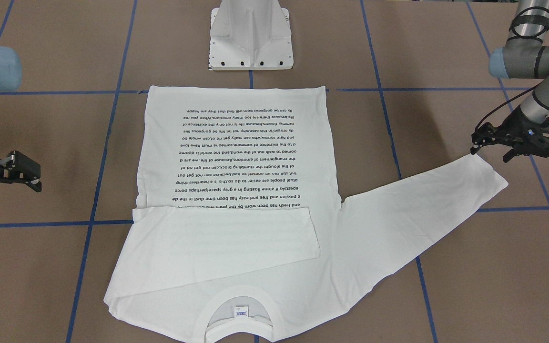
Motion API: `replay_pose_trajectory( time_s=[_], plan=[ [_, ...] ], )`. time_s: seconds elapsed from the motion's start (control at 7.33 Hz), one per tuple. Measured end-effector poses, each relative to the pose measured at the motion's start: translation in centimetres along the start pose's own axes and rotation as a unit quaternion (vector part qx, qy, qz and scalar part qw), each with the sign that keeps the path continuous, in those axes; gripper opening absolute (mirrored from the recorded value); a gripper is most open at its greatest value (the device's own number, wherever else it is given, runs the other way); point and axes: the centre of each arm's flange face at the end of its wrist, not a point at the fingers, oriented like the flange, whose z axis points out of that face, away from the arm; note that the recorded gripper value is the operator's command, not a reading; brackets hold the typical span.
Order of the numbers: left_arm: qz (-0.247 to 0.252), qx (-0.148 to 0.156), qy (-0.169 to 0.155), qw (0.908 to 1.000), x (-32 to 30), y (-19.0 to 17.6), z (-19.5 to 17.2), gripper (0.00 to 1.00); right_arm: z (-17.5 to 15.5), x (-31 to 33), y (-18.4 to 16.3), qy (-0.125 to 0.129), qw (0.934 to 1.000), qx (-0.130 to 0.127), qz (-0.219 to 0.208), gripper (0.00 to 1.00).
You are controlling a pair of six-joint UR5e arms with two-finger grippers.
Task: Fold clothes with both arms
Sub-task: 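Withdraw the right gripper while the left gripper moves to the sleeve cuff, then grasp the sleeve nearest the left gripper and lift it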
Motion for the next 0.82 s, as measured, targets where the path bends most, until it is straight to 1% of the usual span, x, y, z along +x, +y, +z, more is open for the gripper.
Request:
replay_pose_trajectory(
  time_s=[0.27,0.41,0.55,0.68,0.82],
  plan=[
    [0.013,-0.002,0.004,0.9999,1.4,0.1,0.8,0.99,0.0,0.3,0.3,0.002,1.0,0.0,0.001,1.0],
    [0.02,0.0,-0.002,0.9998,2.1,0.1,1.3,0.86,0.0,0.3,0.3,0.003,1.0,0.0,0.002,1.0],
    [0.024,0.003,-0.006,0.9997,2.5,0.1,1.5,0.68,0.0,0.3,0.4,0.004,1.0,0.001,0.003,1.0],
    [0.026,0.005,-0.008,0.9996,2.7,0.1,1.5,0.48,0.0,0.3,0.4,0.004,1.0,0.001,0.004,1.0],
    [0.027,0.006,-0.009,0.9996,2.7,0.2,1.5,0.35,0.0,0.3,0.4,0.003,1.0,0.001,0.004,1.0]
  ],
)
